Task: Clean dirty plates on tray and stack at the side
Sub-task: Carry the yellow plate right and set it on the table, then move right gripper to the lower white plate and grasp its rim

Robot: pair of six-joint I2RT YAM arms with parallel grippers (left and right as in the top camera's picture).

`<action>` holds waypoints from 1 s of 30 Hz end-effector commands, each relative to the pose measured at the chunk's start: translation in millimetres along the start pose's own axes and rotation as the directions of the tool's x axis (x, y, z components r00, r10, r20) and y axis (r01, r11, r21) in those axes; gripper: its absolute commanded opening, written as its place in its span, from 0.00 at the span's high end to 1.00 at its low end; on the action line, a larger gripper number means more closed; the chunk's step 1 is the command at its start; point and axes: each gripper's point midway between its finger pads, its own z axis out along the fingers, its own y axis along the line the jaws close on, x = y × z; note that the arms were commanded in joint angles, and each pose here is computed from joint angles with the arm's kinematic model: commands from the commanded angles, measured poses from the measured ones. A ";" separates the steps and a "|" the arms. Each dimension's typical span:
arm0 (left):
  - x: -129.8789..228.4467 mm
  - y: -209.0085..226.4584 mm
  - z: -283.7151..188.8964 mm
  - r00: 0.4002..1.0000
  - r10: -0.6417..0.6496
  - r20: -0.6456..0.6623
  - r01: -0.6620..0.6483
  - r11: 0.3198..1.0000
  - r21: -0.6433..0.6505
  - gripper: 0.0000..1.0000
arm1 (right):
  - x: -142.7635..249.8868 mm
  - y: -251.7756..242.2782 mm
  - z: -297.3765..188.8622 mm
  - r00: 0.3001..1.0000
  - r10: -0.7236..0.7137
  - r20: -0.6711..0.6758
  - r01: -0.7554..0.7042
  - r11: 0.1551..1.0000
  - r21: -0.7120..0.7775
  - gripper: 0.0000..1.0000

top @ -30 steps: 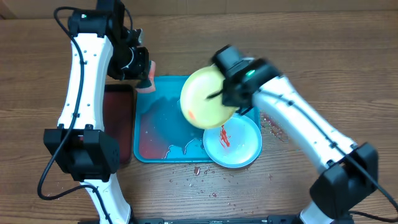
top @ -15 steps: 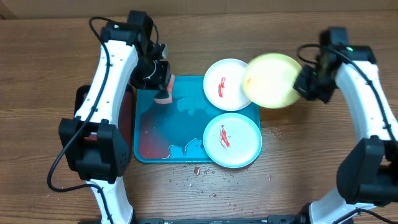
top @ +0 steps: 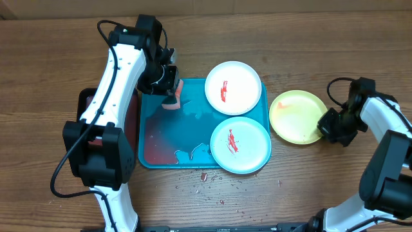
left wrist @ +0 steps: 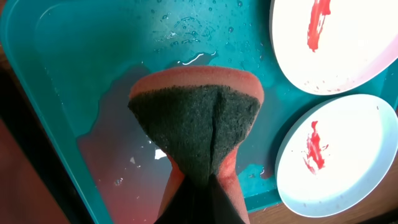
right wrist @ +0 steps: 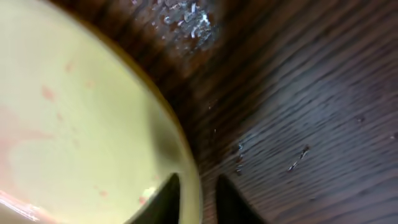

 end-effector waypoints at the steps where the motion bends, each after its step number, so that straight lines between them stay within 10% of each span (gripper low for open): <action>1: 0.2 -6.8 -2.8 1.000 0.020 0.011 -0.020 1.000 0.016 0.96 | 1.1 4.4 -5.0 1.000 -0.008 -0.006 0.007 0.999 -0.039 0.59; 8: -1.6 -1.5 -32.0 0.999 0.013 0.040 -0.012 1.000 -0.027 0.96 | 13.9 63.7 -58.0 0.973 -0.231 0.000 0.219 0.921 -0.323 0.33; 20: 56.6 34.9 -148.4 0.975 -0.103 0.198 0.163 0.935 -0.316 0.96 | 99.0 91.3 -58.7 0.876 -0.481 -0.036 0.469 0.867 -0.169 0.53; 30: 70.9 30.3 -133.4 0.964 -0.153 0.219 0.208 0.944 -0.258 0.96 | 135.5 97.0 -6.0 0.852 -0.522 -0.031 0.519 0.852 -0.073 0.64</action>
